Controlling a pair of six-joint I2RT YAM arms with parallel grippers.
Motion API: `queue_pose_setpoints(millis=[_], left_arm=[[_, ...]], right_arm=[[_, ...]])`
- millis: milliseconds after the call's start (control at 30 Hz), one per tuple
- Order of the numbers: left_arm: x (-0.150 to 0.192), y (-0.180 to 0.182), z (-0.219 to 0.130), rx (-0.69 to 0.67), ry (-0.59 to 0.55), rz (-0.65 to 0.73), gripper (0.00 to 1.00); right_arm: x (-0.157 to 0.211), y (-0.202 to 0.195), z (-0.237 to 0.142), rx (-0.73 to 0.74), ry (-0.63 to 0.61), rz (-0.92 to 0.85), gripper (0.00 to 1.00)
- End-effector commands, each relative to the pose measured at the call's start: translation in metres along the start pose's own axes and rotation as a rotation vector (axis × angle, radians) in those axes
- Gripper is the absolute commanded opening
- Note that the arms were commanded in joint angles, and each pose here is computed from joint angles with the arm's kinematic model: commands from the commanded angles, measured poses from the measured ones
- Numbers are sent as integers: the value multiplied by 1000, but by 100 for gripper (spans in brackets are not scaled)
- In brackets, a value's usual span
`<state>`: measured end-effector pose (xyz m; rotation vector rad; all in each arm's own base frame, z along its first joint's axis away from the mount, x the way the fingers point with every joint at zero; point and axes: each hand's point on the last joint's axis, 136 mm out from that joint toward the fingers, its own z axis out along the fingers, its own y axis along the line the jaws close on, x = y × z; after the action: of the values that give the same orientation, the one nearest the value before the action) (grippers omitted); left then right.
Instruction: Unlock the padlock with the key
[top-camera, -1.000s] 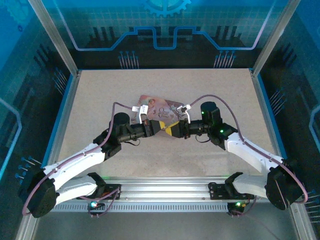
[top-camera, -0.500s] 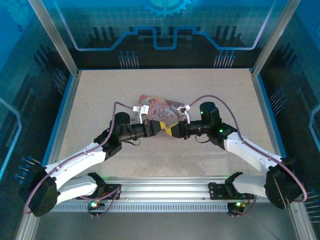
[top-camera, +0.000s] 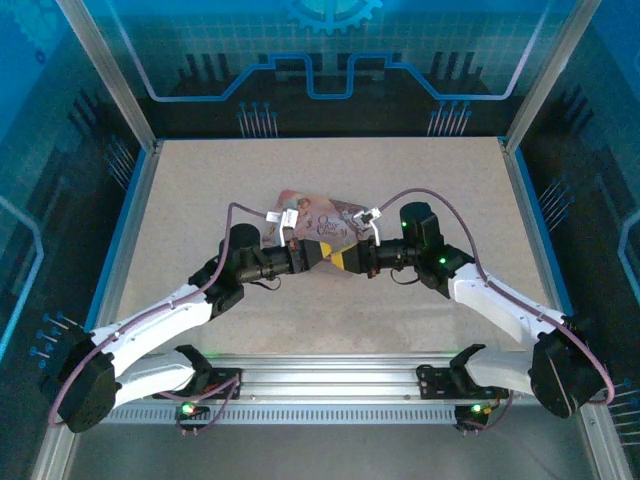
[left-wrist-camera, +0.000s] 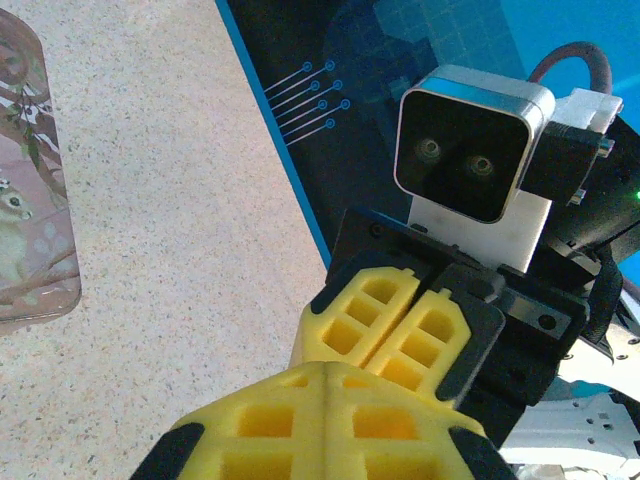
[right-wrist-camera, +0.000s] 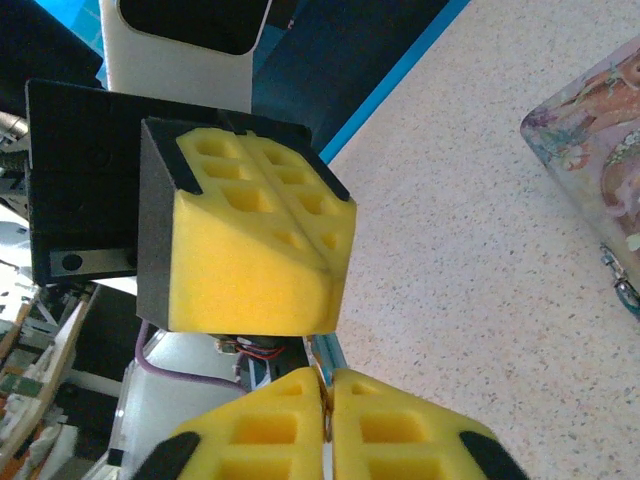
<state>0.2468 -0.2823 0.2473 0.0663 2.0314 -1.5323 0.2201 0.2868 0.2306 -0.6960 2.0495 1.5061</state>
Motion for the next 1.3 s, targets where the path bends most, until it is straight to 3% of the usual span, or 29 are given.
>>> queue_pose_setpoints(millis=[0,100,200,367,533,700,900,1267], left_arm=[[-1,-4,0,25,6,25,0],[-5,-4,-2,24,-2,21,1],[-11,-3,-7,12,-15,24,30],[-20,13,-24,-69,-55,28,61],[-15,52,-44,-224,-77,30,79],[-2,97,-53,-382,-70,38,82],[12,134,-53,-481,-32,76,83],[11,155,-41,-485,-38,198,83]], right_arm=[[-4,6,0,-9,5,-14,2],[0,3,0,9,16,-10,0],[6,-6,0,54,35,10,0],[17,-27,4,108,45,56,0],[17,-51,14,156,26,108,1],[9,-78,26,207,-10,171,1],[3,-115,32,281,-47,255,1],[22,-160,26,407,-4,375,1]])
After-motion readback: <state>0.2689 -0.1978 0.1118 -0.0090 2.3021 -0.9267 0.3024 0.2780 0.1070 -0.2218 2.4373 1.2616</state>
